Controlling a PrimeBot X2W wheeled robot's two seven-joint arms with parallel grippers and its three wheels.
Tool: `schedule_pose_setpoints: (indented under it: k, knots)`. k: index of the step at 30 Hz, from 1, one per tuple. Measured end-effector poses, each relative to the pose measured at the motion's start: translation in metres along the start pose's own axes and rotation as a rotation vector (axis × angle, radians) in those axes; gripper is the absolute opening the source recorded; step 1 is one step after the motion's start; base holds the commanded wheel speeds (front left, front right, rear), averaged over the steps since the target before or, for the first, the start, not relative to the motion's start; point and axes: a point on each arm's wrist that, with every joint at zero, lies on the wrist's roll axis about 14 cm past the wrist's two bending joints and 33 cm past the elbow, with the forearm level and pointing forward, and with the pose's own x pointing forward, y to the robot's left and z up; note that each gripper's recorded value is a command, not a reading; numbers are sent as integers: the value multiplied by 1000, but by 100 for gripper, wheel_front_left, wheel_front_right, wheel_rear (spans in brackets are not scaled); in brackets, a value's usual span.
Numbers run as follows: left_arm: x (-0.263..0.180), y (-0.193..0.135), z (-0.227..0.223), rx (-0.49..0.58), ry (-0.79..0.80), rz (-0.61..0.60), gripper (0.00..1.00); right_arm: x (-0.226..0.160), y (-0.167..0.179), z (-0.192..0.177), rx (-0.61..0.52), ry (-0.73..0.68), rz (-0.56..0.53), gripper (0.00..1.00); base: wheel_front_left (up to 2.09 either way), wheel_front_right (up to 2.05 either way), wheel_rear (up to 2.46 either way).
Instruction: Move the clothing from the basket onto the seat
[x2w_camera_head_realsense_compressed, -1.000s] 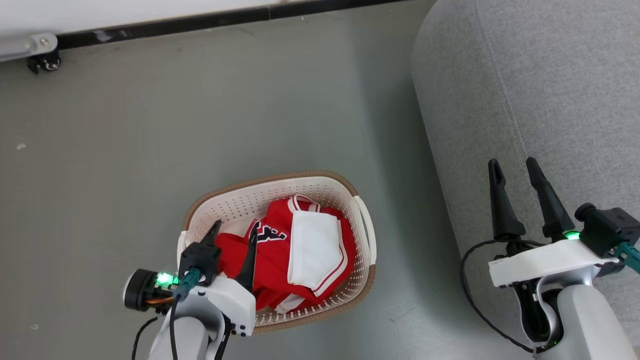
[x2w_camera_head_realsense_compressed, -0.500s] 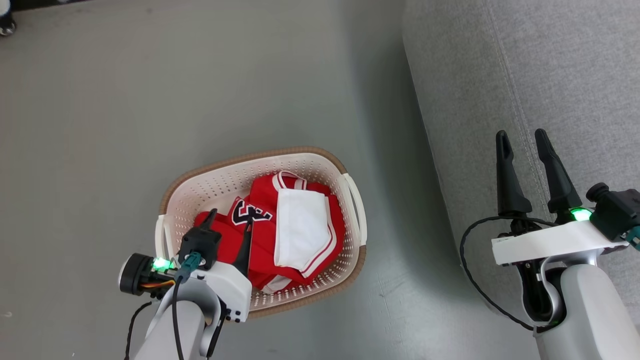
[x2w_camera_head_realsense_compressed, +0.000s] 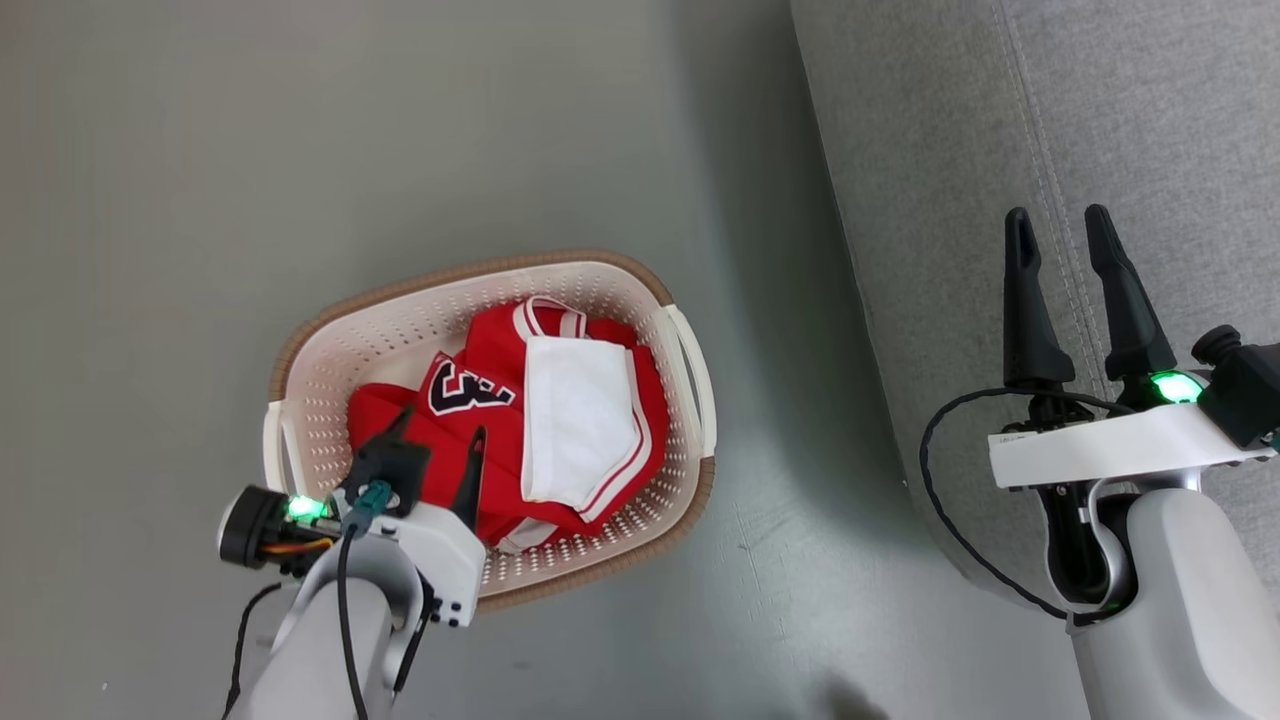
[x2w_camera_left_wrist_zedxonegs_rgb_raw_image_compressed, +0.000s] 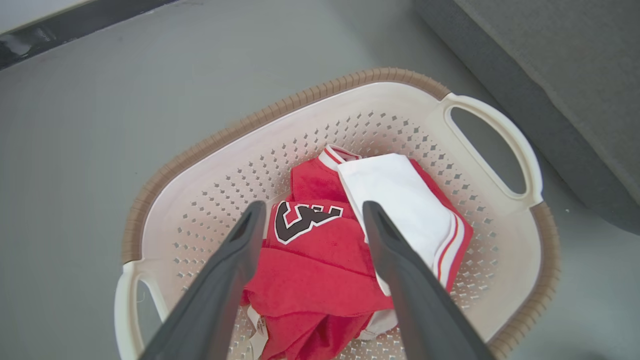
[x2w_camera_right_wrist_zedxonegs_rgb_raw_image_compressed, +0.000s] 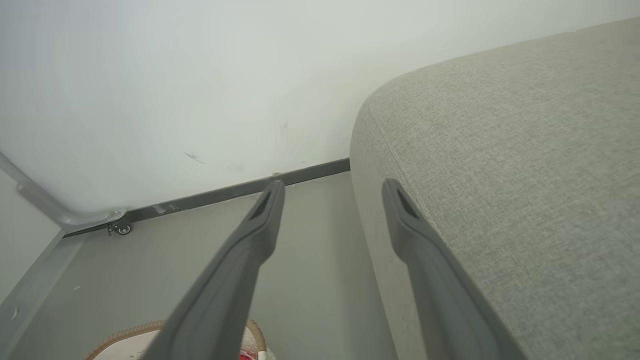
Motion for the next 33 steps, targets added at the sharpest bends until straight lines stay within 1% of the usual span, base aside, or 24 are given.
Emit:
schedule_pose_setpoints:
  k: [3, 15, 22, 26, 33]
  knots:
    - [7, -4, -1, 11, 5, -18, 100, 1, -4, -4, -3, 5, -10, 100, 0, 0, 0]
    - [27, -17, -20, 35, 58, -79, 100, 21, -10, 1, -17, -23, -21, 100, 0, 0, 0]
    - [31, -29, -42, 39, 119, -132, 100, 32, -5, -1, -27, -31, 1, 100, 0, 0, 0]
    - [38, -33, -45, 40, 128, -153, 100, 39, -4, 0, -26, -37, 4, 100, 0, 0, 0]
    - [43, -40, -59, 30, 166, -188, 100, 41, -10, -10, -36, -13, -9, 100, 0, 0, 0]
